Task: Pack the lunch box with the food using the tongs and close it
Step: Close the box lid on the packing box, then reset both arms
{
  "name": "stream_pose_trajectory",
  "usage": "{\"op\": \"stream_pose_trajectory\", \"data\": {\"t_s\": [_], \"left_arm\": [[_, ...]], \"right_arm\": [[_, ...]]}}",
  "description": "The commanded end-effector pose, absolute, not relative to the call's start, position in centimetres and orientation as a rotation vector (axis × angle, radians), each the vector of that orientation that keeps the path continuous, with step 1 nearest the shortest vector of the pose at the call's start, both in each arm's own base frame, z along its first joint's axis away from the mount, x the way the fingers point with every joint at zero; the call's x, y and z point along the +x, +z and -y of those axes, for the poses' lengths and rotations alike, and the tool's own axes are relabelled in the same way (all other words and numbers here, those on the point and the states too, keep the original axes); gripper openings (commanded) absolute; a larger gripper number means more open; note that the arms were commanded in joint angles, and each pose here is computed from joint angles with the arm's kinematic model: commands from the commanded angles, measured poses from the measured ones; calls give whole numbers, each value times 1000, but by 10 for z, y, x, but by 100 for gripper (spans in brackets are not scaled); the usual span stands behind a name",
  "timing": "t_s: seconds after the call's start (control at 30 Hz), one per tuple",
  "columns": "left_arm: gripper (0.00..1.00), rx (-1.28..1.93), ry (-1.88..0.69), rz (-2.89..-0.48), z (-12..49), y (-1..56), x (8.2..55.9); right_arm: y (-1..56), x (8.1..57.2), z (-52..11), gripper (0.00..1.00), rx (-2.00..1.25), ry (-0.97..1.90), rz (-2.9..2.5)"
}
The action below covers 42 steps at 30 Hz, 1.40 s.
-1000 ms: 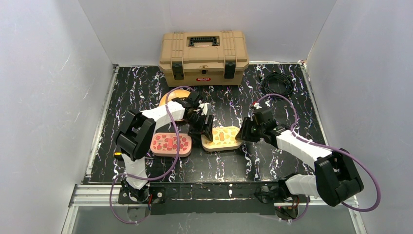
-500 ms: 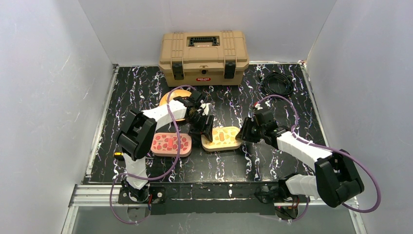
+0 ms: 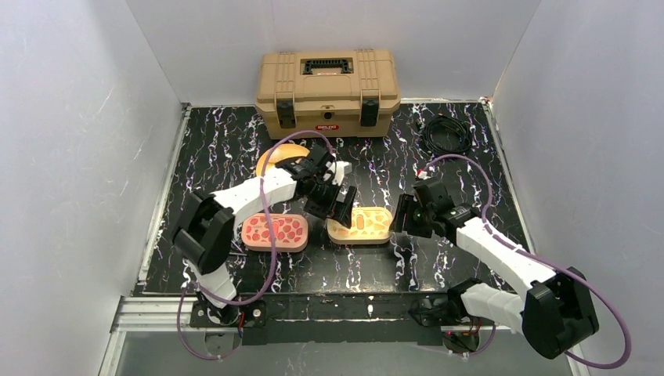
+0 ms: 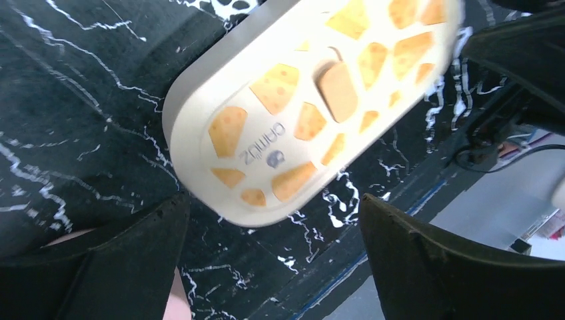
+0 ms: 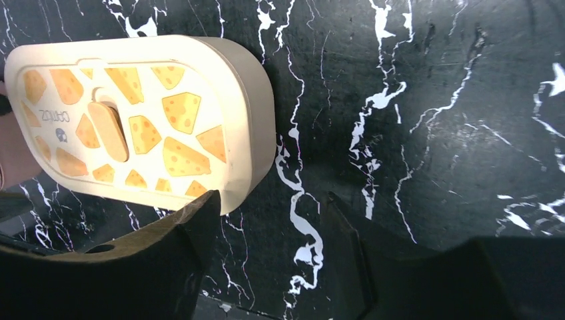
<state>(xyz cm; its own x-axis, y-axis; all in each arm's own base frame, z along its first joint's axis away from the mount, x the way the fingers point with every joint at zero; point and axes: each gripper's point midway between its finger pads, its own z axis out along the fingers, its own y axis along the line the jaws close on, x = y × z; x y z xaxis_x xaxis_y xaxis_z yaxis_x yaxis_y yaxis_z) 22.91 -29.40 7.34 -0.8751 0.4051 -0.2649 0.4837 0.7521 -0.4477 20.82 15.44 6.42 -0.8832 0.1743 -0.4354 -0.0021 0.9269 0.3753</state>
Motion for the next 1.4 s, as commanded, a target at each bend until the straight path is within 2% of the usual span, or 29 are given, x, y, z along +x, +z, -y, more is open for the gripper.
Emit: {"op": "stream_pose_trajectory", "data": {"t_s": [0.0, 0.13, 0.2, 0.37, 0.53, 1.03, 1.37], "left_arm": [[98, 735, -772, -2606, 287, 136, 237], [98, 675, -651, -2588, 257, 160, 237], [98, 549, -547, -2650, 222, 155, 238], [98, 130, -518, -2718, 147, 141, 225], [98, -71, -400, -2819, 107, 117, 197], [98, -261, -257, -2891, 87, 55, 188], [98, -326, -239, -2959, 88, 39, 179]], "right_arm": [[94, 214, -145, 67, 78, 430, -2575], [102, 215, -150, 69, 61, 467, -2556], [105, 214, -152, 70, 55, 495, -2544], [117, 215, -153, 73, 48, 530, -2480], [128, 212, -150, 75, 29, 539, -2440], [128, 197, -154, 76, -26, 624, -2409], [124, 193, -152, 76, -35, 628, -2409]]}}
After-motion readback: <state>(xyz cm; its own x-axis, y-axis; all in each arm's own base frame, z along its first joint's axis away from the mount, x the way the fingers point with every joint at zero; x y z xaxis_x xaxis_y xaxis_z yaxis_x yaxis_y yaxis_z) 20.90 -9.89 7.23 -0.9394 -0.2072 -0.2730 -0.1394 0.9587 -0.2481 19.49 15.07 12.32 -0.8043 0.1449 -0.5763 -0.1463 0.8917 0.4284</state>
